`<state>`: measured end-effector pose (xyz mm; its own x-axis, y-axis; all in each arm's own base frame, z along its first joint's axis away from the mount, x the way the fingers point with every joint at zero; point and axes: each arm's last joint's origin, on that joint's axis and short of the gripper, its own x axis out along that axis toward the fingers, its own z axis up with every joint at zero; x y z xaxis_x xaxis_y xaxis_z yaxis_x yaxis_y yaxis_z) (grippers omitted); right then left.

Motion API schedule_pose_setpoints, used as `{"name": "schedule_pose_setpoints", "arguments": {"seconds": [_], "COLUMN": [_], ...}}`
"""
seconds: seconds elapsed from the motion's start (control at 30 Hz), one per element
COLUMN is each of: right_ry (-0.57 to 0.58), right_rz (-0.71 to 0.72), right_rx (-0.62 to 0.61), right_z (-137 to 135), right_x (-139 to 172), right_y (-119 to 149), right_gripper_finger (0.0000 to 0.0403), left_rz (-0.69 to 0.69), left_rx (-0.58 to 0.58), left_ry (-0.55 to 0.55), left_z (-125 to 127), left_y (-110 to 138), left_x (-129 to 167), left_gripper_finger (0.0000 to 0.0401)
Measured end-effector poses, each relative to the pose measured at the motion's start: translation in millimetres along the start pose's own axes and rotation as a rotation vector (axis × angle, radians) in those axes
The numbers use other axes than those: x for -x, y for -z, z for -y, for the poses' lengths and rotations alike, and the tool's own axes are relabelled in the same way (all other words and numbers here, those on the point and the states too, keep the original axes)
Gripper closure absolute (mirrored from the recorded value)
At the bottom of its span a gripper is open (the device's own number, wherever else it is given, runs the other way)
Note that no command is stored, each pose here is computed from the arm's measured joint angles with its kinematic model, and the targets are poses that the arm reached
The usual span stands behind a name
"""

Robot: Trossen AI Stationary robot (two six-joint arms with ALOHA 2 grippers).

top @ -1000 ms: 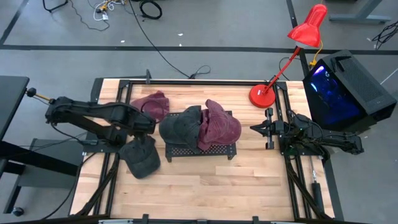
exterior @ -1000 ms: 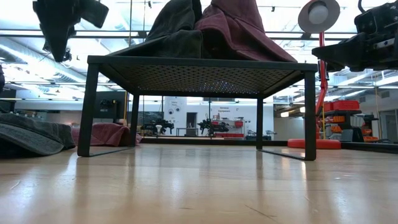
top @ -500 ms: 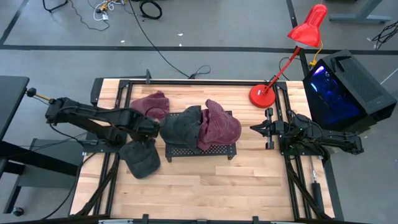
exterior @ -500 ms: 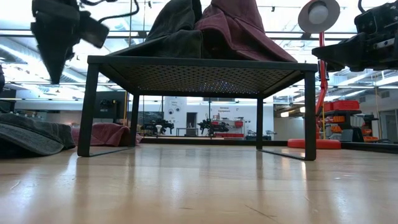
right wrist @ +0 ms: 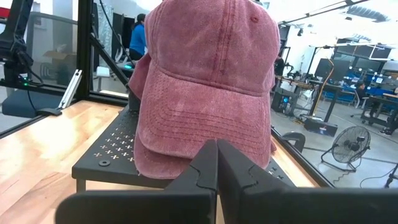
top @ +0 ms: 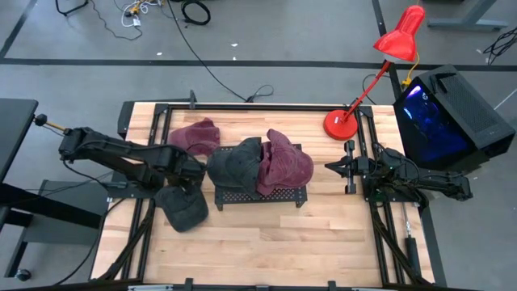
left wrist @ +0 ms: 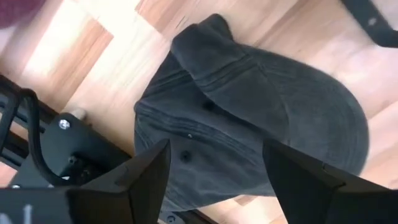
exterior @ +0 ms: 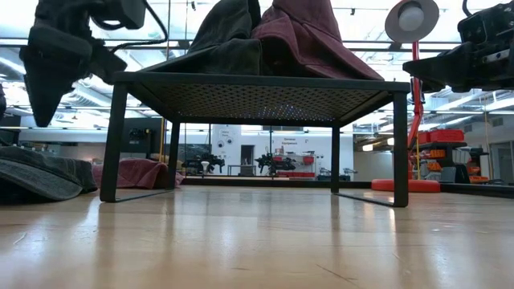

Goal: Pick & Place hat
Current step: Stack the black cap on top of the black cap on the shelf

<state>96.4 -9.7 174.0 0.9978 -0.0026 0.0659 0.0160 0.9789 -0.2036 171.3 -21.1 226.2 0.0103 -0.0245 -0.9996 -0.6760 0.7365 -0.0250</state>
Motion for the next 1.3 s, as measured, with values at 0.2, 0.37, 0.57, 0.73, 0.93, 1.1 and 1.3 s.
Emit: {"name": "schedule_pose_setpoints", "arguments": {"seconds": [0.2, 0.37, 0.57, 0.73, 0.93, 1.1, 1.3], "right_ry": [0.000, 0.000, 0.000, 0.000, 0.000, 0.000, 0.000], "right_rz": [0.000, 0.000, 0.000, 0.000, 0.000, 0.000, 0.000], "right_rx": [0.000, 0.000, 0.000, 0.000, 0.000, 0.000, 0.000], "right_z": [0, 0, 0, 0, 0, 0, 0], "right_x": [0, 0, 0, 0, 0, 0, 0], "right_y": [0, 0, 0, 0, 0, 0, 0], "right_gripper_finger": [0.0399, 0.0399, 0.0399, 0.0399, 0.0399, 0.0399, 0.0399], "left_rz": [0.005, 0.040, 0.076, 0.091, 0.062, 0.054, 0.034], "left_rx": [0.047, 0.092, 0.156, 0.157, 0.172, 0.219, 0.248], "left_ry": [0.006, 0.035, 0.031, 0.034, 0.066, 0.081, 0.109], "left_z": [0, 3, 3, 3, 2, 0, -5], "left_y": [0, -3, -5, -6, -4, -5, -6], "left_x": [-8, -8, -8, -9, -24, -33, -46], "left_gripper_finger": [0.0137, 0.0137, 0.0137, 0.0137, 0.0138, 0.0138, 0.0138]}}
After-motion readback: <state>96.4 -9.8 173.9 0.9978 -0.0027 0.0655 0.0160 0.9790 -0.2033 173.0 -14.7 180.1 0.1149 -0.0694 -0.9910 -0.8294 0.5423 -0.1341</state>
